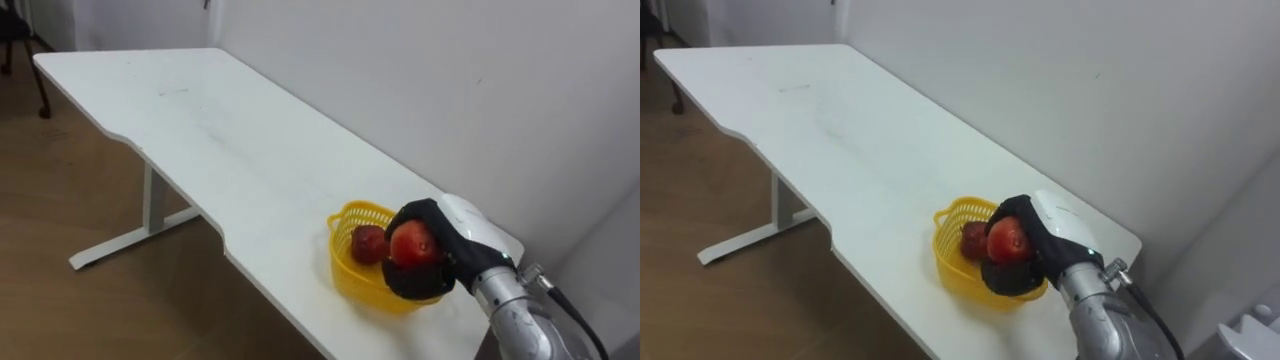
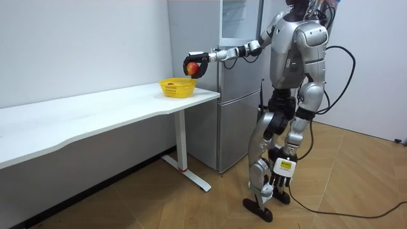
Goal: Retrieve from the upper fridge
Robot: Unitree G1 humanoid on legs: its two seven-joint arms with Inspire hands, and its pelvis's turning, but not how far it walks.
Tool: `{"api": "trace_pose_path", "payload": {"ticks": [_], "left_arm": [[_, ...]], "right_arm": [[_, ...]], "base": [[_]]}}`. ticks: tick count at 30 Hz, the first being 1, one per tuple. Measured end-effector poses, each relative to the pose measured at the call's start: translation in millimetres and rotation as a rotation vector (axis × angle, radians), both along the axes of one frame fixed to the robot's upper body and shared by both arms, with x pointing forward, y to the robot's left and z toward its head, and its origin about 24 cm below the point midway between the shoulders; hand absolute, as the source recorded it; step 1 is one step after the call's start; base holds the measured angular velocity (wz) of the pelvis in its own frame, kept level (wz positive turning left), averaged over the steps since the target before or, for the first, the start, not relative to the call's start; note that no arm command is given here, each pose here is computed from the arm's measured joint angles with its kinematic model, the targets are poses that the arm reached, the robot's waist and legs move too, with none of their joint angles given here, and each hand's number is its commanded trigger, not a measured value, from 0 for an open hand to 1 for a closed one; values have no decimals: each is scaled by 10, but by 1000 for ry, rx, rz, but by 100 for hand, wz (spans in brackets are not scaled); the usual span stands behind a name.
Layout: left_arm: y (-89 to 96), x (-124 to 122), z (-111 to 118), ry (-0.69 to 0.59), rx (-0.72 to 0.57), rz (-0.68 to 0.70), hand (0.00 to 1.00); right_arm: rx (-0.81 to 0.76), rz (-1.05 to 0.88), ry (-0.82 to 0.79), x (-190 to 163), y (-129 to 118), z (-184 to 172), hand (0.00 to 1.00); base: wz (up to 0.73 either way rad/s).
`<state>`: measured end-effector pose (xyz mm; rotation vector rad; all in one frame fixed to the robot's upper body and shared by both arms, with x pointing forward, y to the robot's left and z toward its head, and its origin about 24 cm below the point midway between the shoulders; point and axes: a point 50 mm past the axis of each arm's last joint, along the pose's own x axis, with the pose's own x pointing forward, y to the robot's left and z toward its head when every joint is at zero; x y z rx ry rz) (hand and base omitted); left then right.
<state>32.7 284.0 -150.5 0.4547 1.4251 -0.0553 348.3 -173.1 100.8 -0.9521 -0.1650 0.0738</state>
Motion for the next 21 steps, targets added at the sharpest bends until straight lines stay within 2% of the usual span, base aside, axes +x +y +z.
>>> {"api": "trace_pose_path", "payload": {"ticks": [6,8,12,13,21], "left_arm": [[15,-100,-4,27,16,35,0],[24,-127,-4,37,21,44,0],[30,-153,-4,48,28,54,0],[26,-153,-5,48,27,58,0],[16,-168,-10,57,30,61,0]], "right_arm": [[64,-73,12,24,-158,-3,100],[82,-92,4,24,-198,10,95],[100,-126,1,25,-234,-2,96],[99,-133,3,26,-242,-8,100],[102,-151,7,27,-265,-32,100]], "base": [[0],[0],[0],[0],[0]]}}
